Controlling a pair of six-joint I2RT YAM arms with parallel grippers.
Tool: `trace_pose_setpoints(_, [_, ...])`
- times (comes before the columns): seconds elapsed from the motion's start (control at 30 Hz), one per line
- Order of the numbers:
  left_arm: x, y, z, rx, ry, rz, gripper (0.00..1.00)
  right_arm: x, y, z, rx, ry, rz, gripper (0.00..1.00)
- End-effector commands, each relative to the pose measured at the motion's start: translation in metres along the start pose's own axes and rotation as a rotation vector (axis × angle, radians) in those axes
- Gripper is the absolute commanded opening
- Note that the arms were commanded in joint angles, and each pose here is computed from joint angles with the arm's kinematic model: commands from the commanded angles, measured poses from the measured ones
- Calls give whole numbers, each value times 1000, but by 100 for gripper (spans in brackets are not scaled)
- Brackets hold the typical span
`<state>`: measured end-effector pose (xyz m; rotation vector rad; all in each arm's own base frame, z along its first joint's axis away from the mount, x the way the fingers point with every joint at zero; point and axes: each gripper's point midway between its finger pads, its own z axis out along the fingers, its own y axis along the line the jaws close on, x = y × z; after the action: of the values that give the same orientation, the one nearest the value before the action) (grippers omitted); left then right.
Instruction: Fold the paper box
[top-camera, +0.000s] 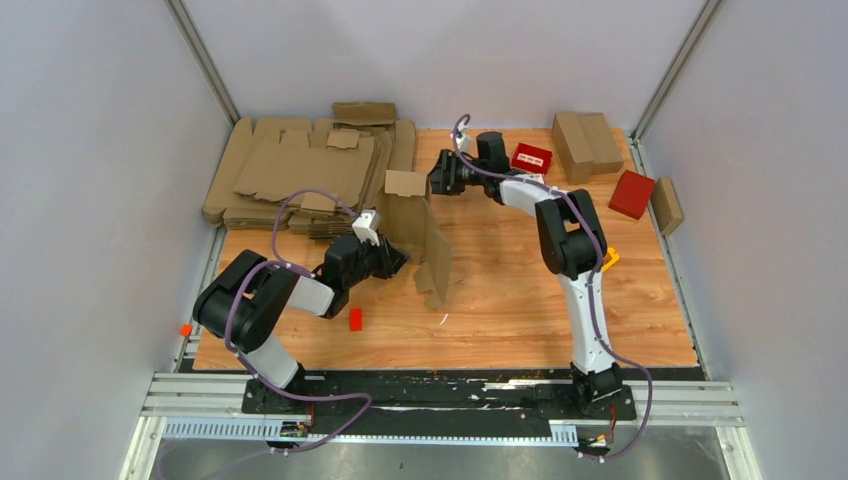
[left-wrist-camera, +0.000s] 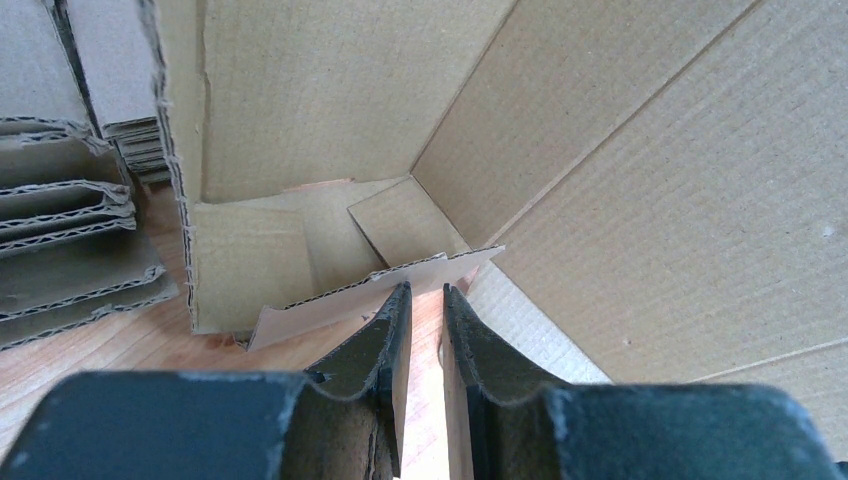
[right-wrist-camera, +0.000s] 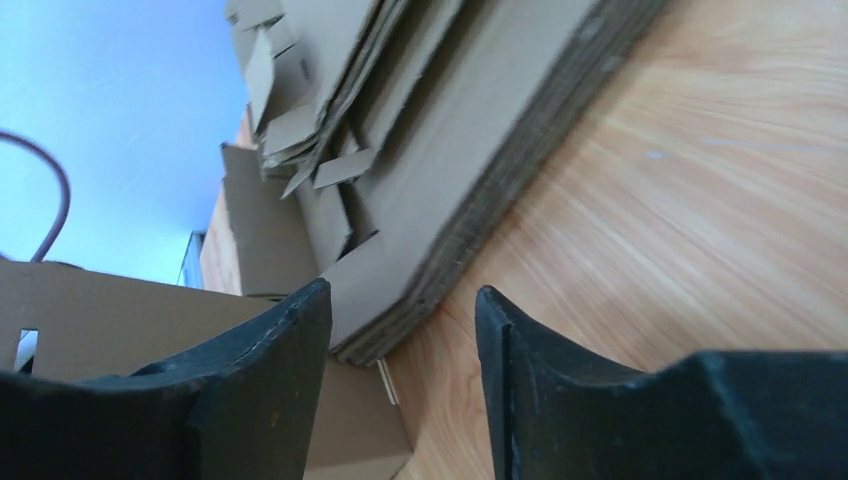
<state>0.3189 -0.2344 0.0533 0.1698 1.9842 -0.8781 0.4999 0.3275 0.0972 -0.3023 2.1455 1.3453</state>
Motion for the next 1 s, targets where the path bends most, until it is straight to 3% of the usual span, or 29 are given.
trace_pose_setpoints(0.0, [-21,-7,2,23,-61,19,25,17,52,22,-254,95,-77,49])
trace_pose_setpoints(0.1, [-21,-7,2,27,-63,18,25,41,48,19,-293,128,-39,34])
trace_pose_setpoints(0.27, [-21,-10,1,41,-64,13,25,75,49,11,-325,154,-8,20])
trace_pose_setpoints(0.6, [-19,-14,-5,57,-66,14,25,125,47,3,-338,226,59,17])
trace_pose_setpoints(0.97, [-3,-26,-12,119,-34,-27,25,147,51,-22,-265,202,62,17])
